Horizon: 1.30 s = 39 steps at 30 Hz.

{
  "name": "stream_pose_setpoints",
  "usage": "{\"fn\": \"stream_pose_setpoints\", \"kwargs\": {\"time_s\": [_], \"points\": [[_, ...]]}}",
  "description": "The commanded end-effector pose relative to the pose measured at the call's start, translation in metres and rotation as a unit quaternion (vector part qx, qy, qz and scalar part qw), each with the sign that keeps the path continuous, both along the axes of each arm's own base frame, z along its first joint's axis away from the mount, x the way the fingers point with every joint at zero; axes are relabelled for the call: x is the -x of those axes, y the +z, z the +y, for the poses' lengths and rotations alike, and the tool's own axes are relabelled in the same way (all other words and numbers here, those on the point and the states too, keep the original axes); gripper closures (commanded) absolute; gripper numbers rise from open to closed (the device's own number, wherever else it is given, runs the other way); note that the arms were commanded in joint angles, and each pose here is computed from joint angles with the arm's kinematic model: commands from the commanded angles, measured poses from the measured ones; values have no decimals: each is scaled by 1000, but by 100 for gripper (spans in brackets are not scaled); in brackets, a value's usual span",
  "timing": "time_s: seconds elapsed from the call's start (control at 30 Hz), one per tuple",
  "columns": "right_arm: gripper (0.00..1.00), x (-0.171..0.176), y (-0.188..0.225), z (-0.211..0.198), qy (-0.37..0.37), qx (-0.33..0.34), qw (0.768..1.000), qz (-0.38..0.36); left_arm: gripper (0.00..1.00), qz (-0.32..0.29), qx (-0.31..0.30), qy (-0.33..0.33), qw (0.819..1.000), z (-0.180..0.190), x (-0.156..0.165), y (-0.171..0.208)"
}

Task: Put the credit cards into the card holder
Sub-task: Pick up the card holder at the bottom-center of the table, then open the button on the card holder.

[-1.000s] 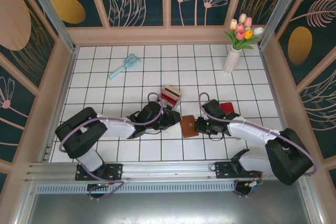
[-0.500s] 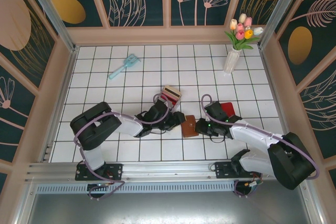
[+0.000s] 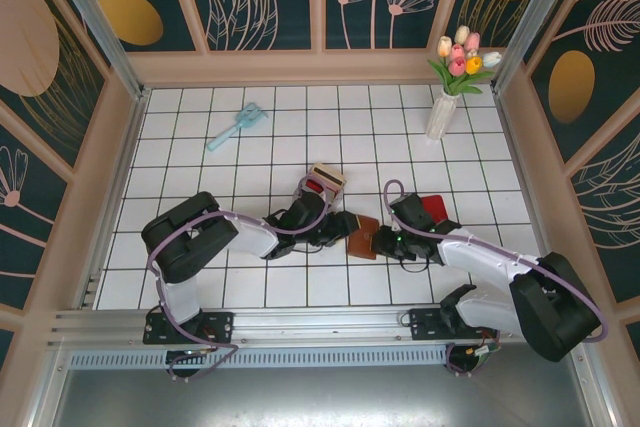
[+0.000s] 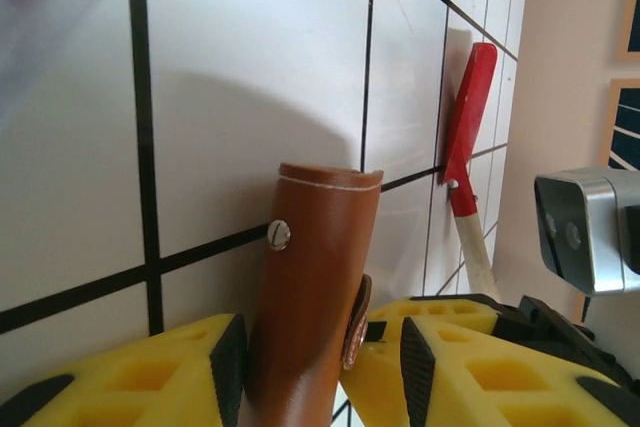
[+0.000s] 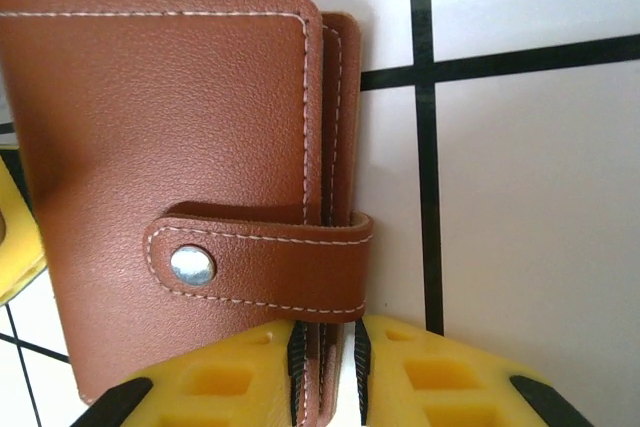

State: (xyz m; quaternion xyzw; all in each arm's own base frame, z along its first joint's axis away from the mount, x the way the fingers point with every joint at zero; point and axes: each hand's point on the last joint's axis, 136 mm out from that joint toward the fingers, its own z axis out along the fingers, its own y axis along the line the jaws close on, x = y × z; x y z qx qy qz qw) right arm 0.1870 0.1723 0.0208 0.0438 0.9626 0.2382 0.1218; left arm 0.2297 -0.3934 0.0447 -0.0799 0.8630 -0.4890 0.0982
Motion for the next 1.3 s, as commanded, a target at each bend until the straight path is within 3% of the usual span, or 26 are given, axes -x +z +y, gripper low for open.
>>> {"fn": "stream_pose_setpoints", "kwargs": {"time_s": [0.0,0.23,0.33,0.43,0.57,0.67,0.93,1.1,1.27], "points": [[75,-5,2,2,-15,-16,1000,-5,59,-21,47,-28,998,-18,5,27],[72,-22,25,-3,-53,-19,998,-32,81,-31,42,-28,998,-17,4,29],[66,-31,43,-1,-68,-36,996,-52,82,-37,44,-25,998,-15,4,31],[53,-36,54,11,-63,-69,994,-59,83,-41,44,-25,998,-15,3,33],[49,-40,47,16,-65,-63,995,-43,83,-46,50,-29,997,-17,4,36],[47,-41,31,5,-81,-17,996,-28,83,-47,53,-29,997,-17,3,38],[40,-32,22,8,-42,-8,999,-20,85,-51,66,-32,996,-20,3,44],[39,-35,32,26,-29,-62,997,-27,86,-53,73,-33,995,-22,3,48],[47,-23,1,10,-31,17,999,14,87,-55,79,-32,995,-22,3,51]]}}
